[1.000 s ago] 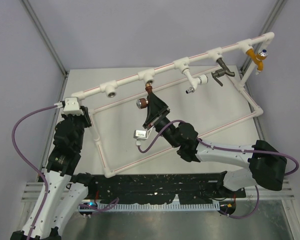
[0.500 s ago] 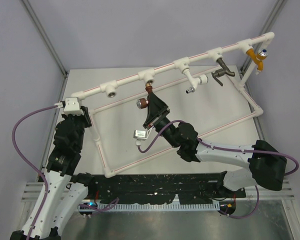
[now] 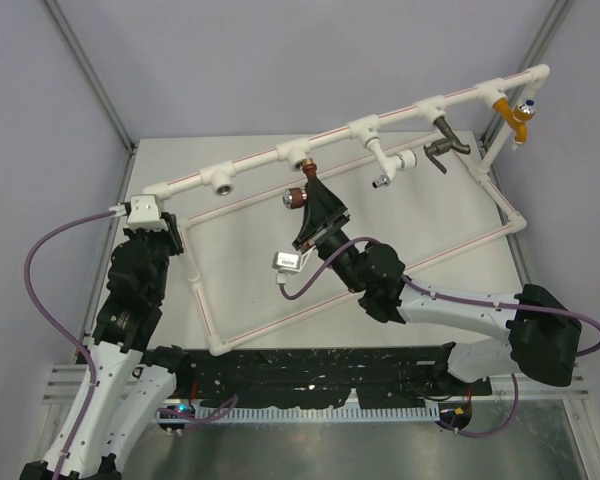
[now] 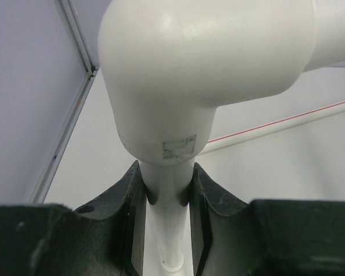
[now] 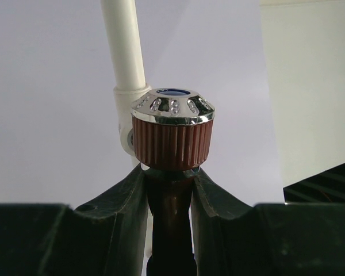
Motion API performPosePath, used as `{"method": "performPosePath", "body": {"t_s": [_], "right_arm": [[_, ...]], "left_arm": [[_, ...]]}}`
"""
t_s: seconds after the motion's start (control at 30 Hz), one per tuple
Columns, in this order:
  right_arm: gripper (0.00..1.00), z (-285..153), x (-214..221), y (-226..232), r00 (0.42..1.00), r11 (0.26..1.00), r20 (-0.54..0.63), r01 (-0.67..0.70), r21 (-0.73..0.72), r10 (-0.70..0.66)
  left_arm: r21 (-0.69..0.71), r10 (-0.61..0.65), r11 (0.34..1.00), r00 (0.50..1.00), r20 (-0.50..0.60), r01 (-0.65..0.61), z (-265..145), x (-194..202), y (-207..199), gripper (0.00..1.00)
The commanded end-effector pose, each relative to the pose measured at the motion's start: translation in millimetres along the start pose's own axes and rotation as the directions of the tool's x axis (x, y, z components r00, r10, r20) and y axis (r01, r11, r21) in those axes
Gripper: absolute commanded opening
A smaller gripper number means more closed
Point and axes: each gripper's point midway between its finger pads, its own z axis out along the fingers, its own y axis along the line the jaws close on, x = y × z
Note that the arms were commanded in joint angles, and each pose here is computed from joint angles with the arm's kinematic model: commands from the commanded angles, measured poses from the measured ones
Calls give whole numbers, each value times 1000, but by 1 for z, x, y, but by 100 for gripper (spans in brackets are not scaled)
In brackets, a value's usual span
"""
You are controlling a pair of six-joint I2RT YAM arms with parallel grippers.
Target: Install the water faucets
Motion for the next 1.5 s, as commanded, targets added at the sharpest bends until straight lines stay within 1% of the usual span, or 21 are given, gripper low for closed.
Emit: {"method": "performPosePath", "body": {"t_s": [0.0,0.23,0.47,0.8,1.1,1.33,1.43,1.47], "right_arm": [[5,3,11,-44,999,992,-26,-44,120,47],[5,6,4,-35,999,993,2,-48,106,48],[5,7,-11,-33,997,993,54,-60,97,55],[5,7,-7,-21,998,996,24,-66,60,64],[5,8,5,-15,998,997,0,-62,41,62],[5,11,-2,1,997,997,57,-53,-53,56],[5,14,0,-1,997,995,56,-44,-87,49],[5,15,1,4,998,992,52,-33,-118,39]], "left_arm": [[113,106,990,976,-191,-85,-7,60,-17,0],[115,105,990,976,-192,-84,-7,61,-17,0],[116,106,990,976,-191,-85,-7,60,-17,0],[114,104,990,977,-187,-84,-8,59,-17,0],[114,104,990,977,-187,-84,-8,60,-17,0],[119,108,989,977,-183,-87,-8,59,-17,0],[117,108,989,977,-183,-87,-8,59,-17,0],[117,107,989,977,-185,-86,-8,60,-17,0]]}}
